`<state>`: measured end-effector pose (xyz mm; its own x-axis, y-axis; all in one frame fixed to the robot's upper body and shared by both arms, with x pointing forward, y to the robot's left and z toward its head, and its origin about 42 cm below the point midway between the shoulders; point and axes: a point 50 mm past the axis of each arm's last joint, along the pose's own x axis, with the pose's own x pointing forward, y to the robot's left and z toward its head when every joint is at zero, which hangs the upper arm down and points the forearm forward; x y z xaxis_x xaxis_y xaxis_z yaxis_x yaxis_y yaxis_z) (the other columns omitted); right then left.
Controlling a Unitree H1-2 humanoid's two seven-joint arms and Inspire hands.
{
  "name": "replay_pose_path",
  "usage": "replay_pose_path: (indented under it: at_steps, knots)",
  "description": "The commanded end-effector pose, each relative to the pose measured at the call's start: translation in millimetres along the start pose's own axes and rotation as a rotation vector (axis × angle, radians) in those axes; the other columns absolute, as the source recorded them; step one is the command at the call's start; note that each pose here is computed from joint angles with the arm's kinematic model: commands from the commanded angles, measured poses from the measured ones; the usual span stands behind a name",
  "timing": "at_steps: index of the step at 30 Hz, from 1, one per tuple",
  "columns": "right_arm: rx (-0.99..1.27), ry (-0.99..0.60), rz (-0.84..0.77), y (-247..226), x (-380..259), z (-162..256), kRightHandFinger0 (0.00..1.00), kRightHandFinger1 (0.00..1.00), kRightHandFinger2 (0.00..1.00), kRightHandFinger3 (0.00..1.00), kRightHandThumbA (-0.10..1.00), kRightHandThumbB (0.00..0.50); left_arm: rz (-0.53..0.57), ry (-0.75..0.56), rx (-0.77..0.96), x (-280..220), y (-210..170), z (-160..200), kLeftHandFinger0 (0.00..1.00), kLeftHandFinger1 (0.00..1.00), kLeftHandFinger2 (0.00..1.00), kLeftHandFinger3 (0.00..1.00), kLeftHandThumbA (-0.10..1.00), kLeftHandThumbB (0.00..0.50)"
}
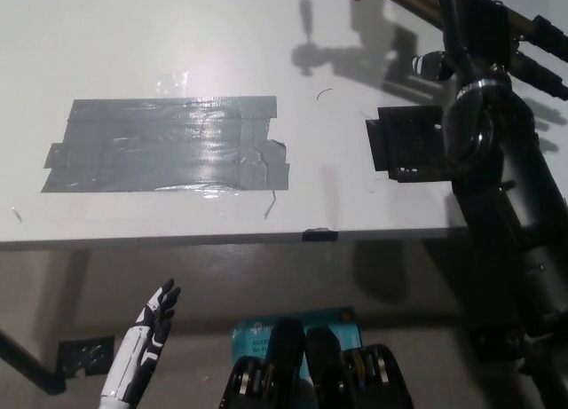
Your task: A person hands a tripod to the robot which it grabs with its right hand and places in the middle of the table in front of it
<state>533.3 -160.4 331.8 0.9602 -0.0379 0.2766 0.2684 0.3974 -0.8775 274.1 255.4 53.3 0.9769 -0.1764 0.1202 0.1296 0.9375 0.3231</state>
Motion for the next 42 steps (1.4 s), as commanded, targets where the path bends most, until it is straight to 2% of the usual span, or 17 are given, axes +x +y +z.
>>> replay_pose_path:
  at_steps: [1,7,8,9,11,12,13,15,16,17,19,23,26,28,30,35,42]
  knots:
    - [0.000,-0.034,-0.082,-23,23,27,1.00,1.00,1.00,1.00,0.91,0.360,-0.004,-0.078,0.021,5,7,11,1.00,1.00,1.00,1.00,1.00,0.309]
    - [-0.054,-0.054,-0.089,-18,41,32,1.00,1.00,1.00,1.00,0.80,0.361,-0.009,-0.082,0.028,6,6,13,1.00,1.00,1.00,1.00,1.00,0.311]
    - [-0.098,-0.058,-0.118,-16,46,32,1.00,1.00,1.00,1.00,0.56,0.311,-0.012,-0.084,0.029,7,6,13,1.00,1.00,1.00,1.00,1.00,0.311]
    - [-0.132,-0.060,-0.143,-16,49,30,1.00,1.00,1.00,1.00,0.48,0.319,-0.015,-0.086,0.029,7,5,13,1.00,1.00,1.00,1.00,1.00,0.311]
    - [-0.162,-0.071,-0.163,-13,52,27,1.00,0.99,0.94,0.98,0.17,0.273,-0.016,-0.086,0.032,7,5,13,1.00,1.00,1.00,1.00,1.00,0.310]
    - [-0.189,-0.090,-0.192,-11,54,24,0.50,0.56,0.63,0.60,-0.06,0.300,-0.017,-0.087,0.035,7,6,14,1.00,1.00,1.00,1.00,1.00,0.308]
    - [-0.214,-0.105,-0.215,-9,54,19,0.08,0.21,0.37,0.37,-0.10,0.294,-0.018,-0.087,0.036,8,6,14,1.00,1.00,1.00,1.00,1.00,0.307]
    - [-0.238,-0.108,-0.219,-7,55,13,0.00,0.02,0.24,0.34,-0.10,0.290,-0.020,-0.088,0.030,8,7,14,1.00,1.00,1.00,1.00,1.00,0.297]
    - [-0.245,-0.107,-0.217,-5,55,9,0.00,0.03,0.31,0.33,-0.10,0.289,-0.021,-0.089,0.028,9,7,13,1.00,1.00,1.00,1.00,1.00,0.297]
    - [-0.251,-0.110,-0.223,-4,55,6,0.00,0.11,0.51,0.32,-0.10,0.274,-0.023,-0.089,0.029,9,7,13,1.00,1.00,1.00,1.00,1.00,0.301]
    - [-0.249,-0.111,-0.226,-3,54,3,0.00,0.29,0.76,0.42,-0.10,0.252,-0.024,-0.087,0.030,9,7,13,1.00,1.00,1.00,1.00,1.00,0.302]
    - [-0.226,-0.152,-0.242,-3,53,-1,0.00,0.36,0.84,0.44,-0.10,0.215,-0.024,-0.082,0.032,8,6,14,1.00,1.00,1.00,1.00,1.00,0.302]
    - [-0.223,-0.184,-0.270,-7,53,0,0.00,0.46,0.88,0.68,-0.10,0.217,-0.025,-0.082,0.029,10,4,13,1.00,1.00,1.00,1.00,1.00,0.294]
    - [-0.213,-0.215,-0.294,-9,53,2,0.00,0.47,0.89,0.75,-0.10,0.236,-0.025,-0.077,0.023,10,3,13,1.00,1.00,1.00,1.00,1.00,0.293]
    - [-0.204,-0.254,-0.308,-10,52,4,0.00,0.49,0.90,0.84,-0.10,0.211,-0.024,-0.078,0.024,10,4,13,1.00,1.00,1.00,1.00,1.00,0.286]
    - [-0.217,-0.337,-0.337,-14,48,7,0.00,0.42,0.86,0.76,-0.10,0.205,-0.026,-0.083,0.019,11,1,12,1.00,1.00,1.00,1.00,1.00,0.280]
    - [-0.178,-0.413,-0.263,0,23,2,0.00,0.50,0.93,0.83,-0.10,0.189,-0.040,-0.060,0.021,4,-2,10,1.00,1.00,1.00,1.00,1.00,0.290]
